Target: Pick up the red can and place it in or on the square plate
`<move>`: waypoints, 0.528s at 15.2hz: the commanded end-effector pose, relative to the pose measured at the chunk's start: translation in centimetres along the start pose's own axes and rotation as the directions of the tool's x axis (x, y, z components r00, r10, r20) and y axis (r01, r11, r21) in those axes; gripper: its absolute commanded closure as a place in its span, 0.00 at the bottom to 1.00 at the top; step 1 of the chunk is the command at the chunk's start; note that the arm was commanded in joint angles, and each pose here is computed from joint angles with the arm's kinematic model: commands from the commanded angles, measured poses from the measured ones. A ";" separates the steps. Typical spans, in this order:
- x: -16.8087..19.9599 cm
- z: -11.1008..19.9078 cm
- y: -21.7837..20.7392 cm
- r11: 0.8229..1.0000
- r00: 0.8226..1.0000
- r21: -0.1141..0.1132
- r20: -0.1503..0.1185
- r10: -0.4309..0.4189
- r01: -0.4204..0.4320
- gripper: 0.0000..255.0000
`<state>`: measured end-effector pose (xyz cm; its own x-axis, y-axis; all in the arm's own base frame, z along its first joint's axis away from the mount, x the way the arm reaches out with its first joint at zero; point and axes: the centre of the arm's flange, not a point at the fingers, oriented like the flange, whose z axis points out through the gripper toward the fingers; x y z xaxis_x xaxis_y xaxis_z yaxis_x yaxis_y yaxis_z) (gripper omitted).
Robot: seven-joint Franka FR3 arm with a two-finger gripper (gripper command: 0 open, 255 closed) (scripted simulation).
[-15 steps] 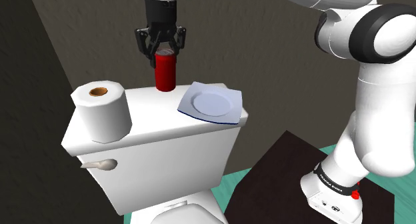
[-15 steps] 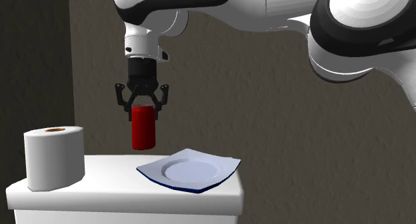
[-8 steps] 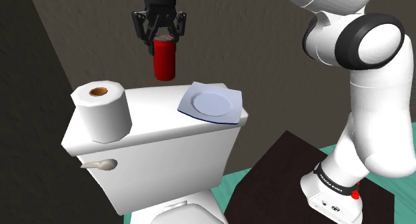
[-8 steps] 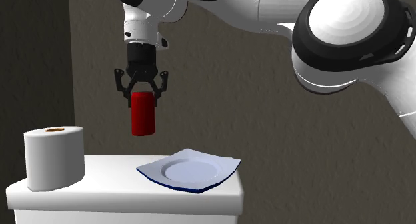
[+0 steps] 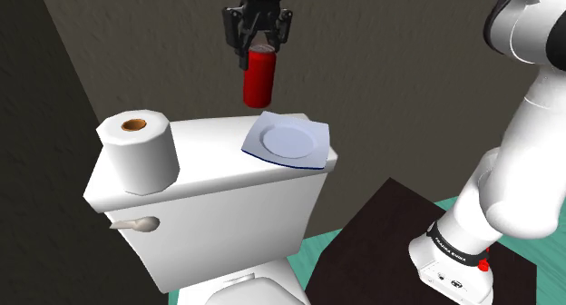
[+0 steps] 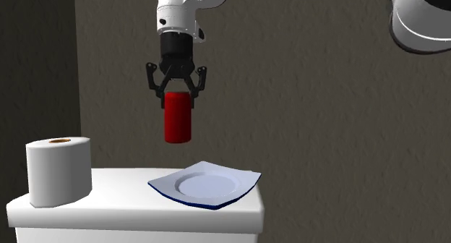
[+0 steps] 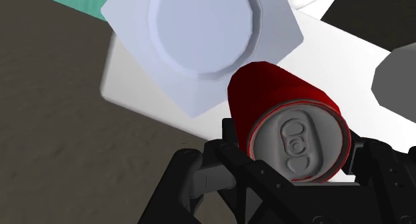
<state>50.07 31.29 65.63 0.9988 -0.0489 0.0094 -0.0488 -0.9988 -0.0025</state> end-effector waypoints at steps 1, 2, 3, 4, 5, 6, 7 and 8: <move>-1.9 -0.3 2.1 1.000 1.000 0.000 0.000 0.002 -0.002 1.00; -2.9 -0.5 2.9 1.000 1.000 0.000 0.000 0.002 -0.002 1.00; -3.8 -0.7 3.8 1.000 1.000 0.000 0.000 0.002 -0.002 1.00; -4.8 -0.9 4.7 1.000 1.000 0.000 0.000 0.002 -0.002 1.00; -6.0 -1.2 5.9 1.000 1.000 0.000 0.000 0.002 -0.002 1.00; -6.0 -0.7 5.9 1.000 1.000 0.000 0.000 0.002 -0.002 1.00; -6.1 -0.2 5.9 1.000 1.000 0.000 0.000 0.002 -0.002 1.00; -6.1 0.3 5.9 1.000 1.000 0.000 0.000 0.002 -0.002 1.00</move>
<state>43.92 25.88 65.74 0.9987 -0.0501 0.0093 -0.0500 -0.9987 -0.0022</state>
